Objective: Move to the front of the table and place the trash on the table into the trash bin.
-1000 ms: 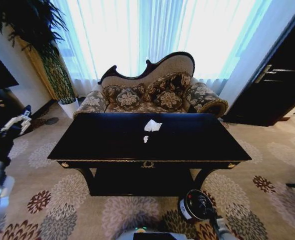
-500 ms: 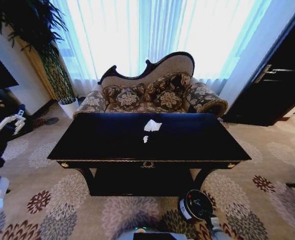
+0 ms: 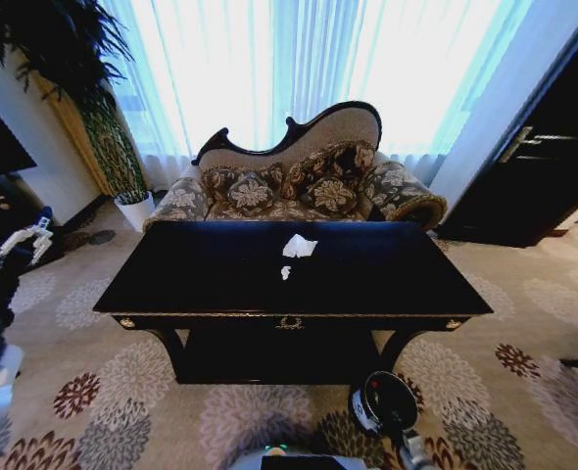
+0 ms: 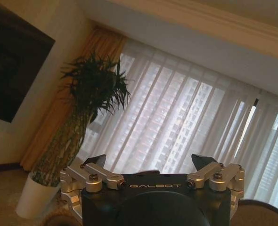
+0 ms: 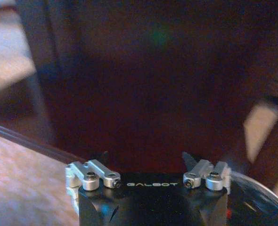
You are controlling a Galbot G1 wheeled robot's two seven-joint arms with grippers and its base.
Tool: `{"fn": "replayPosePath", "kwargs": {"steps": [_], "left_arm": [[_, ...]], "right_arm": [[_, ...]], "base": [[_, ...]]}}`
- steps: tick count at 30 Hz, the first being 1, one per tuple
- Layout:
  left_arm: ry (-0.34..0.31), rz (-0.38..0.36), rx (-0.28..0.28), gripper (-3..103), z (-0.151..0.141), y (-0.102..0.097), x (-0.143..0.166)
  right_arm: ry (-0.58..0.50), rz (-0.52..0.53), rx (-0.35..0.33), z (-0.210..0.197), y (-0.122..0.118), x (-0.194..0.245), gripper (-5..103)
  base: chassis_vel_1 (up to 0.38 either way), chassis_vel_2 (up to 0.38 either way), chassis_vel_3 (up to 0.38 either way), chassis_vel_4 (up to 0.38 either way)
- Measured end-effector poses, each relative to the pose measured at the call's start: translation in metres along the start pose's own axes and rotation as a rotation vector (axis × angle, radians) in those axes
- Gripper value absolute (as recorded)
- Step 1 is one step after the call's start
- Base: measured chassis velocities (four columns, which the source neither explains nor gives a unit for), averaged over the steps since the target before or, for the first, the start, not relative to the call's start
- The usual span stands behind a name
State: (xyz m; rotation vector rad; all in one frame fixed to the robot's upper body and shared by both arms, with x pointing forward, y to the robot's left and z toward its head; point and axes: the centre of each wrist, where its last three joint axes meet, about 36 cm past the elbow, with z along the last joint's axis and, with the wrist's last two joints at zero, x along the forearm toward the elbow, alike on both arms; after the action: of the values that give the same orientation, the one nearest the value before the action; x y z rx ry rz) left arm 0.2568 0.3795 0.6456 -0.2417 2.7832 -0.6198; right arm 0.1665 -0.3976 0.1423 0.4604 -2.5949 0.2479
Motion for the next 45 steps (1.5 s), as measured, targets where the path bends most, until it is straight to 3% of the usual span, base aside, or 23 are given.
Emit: {"fn": "replayPosePath", "kwargs": {"steps": [2, 4, 6, 9, 10, 15, 19, 22, 32, 36, 42, 45], "left_arm": [[0.021, 0.004, -0.003, 100, 0.012, -0.004, -0.001], [0.026, 0.007, -0.003, 100, 0.014, -0.006, -0.001], [0.041, 0.021, 0.004, 100, 0.022, -0.011, -0.003], [0.060, 0.026, 0.003, 100, 0.028, -0.012, -0.004], [0.073, 0.025, -0.012, 100, 0.033, -0.012, -0.006], [0.089, 0.030, -0.030, 100, 0.041, -0.015, -0.008], [0.101, 0.025, -0.038, 100, 0.049, -0.019, -0.004], [0.108, 0.017, -0.040, 100, 0.053, -0.023, 0.004], [0.070, -0.030, -0.068, 100, 0.035, -0.014, 0.008], [0.066, -0.053, -0.081, 100, 0.032, -0.012, 0.009], [0.089, -0.073, -0.070, 100, 0.020, -0.007, 0.011], [0.097, -0.073, -0.084, 100, 0.013, -0.005, 0.011]], "right_arm": [[-0.084, -0.040, -0.049, -0.020, 0.016, 0.021, 95], [-0.105, -0.046, -0.065, -0.025, 0.020, 0.025, 98], [-0.192, -0.067, -0.128, -0.052, 0.036, 0.039, 100], [-0.271, -0.102, -0.148, -0.072, 0.044, 0.046, 100], [-0.349, -0.144, -0.150, -0.089, 0.049, 0.051, 100], [-0.523, -0.220, -0.140, -0.129, 0.056, 0.062, 100], [-0.613, -0.221, -0.160, -0.160, 0.059, 0.065, 100], [-0.727, -0.235, -0.167, -0.207, 0.053, 0.066, 100], [-0.851, -0.327, -0.141, -0.262, 0.049, 0.067, 100], [-0.866, -0.286, -0.167, -0.287, 0.046, 0.058, 100], [-0.819, -0.067, -0.270, -0.337, 0.045, 0.044, 100], [-0.808, 0.047, -0.245, -0.365, 0.039, 0.034, 100]], "base": [[0.000, 0.000, 0.000, 0.000], [0.000, 0.000, 0.000, 0.000], [0.000, 0.000, 0.000, 0.000], [0.000, 0.000, 0.000, 0.000], [0.000, 0.000, 0.000, 0.000], [0.000, 0.000, 0.000, 0.000], [0.000, 0.000, 0.000, 0.000], [0.000, 0.000, 0.000, 0.000], [0.000, 0.000, 0.000, 0.000], [0.000, 0.000, 0.000, 0.000], [0.000, 0.000, 0.000, 0.000], [0.000, 0.000, 0.000, 0.000]]}}
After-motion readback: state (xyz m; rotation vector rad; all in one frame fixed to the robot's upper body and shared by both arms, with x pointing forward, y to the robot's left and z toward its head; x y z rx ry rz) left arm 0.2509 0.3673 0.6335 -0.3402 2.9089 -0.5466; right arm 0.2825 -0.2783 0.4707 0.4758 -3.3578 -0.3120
